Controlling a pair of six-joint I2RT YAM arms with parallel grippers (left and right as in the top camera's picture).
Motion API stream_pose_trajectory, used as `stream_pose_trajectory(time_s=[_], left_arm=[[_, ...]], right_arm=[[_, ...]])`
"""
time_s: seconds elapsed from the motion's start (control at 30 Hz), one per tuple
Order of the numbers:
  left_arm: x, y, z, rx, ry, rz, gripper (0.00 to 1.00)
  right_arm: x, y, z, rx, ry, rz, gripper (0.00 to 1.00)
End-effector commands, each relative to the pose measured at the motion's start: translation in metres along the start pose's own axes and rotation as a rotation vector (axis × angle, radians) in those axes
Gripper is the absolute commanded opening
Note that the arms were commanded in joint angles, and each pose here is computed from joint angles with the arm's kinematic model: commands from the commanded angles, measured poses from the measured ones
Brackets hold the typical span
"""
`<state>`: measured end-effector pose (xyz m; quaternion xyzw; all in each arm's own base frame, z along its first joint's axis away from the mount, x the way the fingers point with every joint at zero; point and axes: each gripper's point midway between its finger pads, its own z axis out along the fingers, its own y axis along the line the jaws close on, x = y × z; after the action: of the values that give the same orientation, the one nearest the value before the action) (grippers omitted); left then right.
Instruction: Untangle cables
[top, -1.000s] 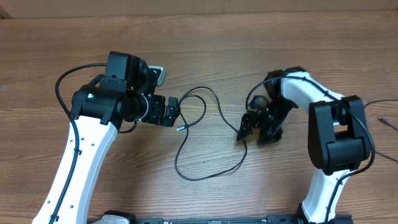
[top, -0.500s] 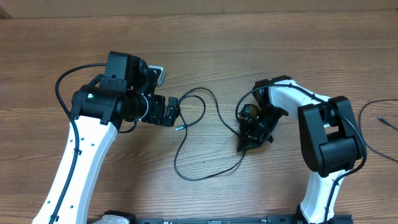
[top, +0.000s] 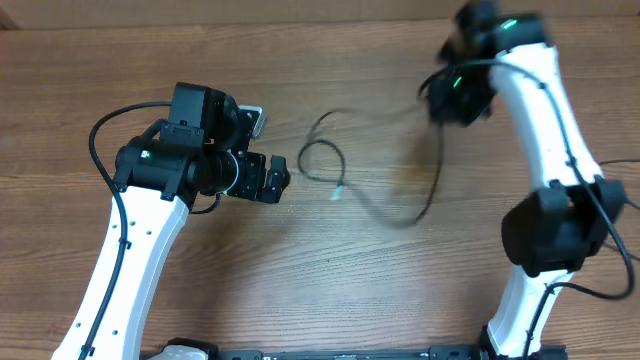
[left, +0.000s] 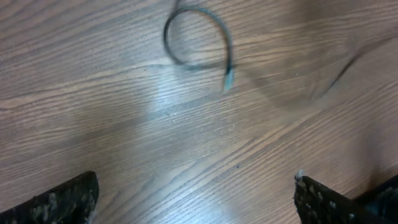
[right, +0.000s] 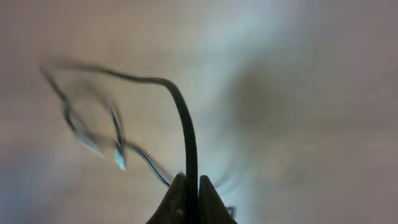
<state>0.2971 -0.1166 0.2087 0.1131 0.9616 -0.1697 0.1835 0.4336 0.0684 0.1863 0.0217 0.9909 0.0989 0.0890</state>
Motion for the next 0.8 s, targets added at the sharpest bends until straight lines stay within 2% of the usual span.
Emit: stream_pose_trajectory(time_s=[0.0, 0.1, 0.3, 0.47, 0.6, 0.77], left_arm=[[-0.003, -0.002, -0.003, 0.009, -0.015, 0.027, 1.00], [-0.003, -0.002, -0.003, 0.009, -0.015, 0.027, 0.99], [-0.003, -0.002, -0.003, 0.009, -0.015, 0.027, 1.00], [-0.003, -0.002, -0.003, 0.009, -0.015, 0.027, 1.00], [-0.003, -0.002, -0.003, 0.009, -0.015, 0.027, 1.00], [-0.003, -0.002, -0.003, 0.009, -0.015, 0.027, 1.00]], right_arm=[[-0.057, -0.034, -0.077, 0.068, -0.310, 0.070, 0.04], [-0.104, -0.063, -0.148, 0.071, -0.602, 0.107, 0.04], [-0.145, -0.110, -0.213, 0.113, -0.888, 0.147, 0.04], [-0.153, -0.145, -0.231, 0.192, -0.971, 0.200, 0.04], [-0.150, -0.182, -0.242, 0.338, -1.008, 0.283, 0.04], [-0.149, -0.216, -0.250, 0.465, -1.030, 0.296, 0.04]])
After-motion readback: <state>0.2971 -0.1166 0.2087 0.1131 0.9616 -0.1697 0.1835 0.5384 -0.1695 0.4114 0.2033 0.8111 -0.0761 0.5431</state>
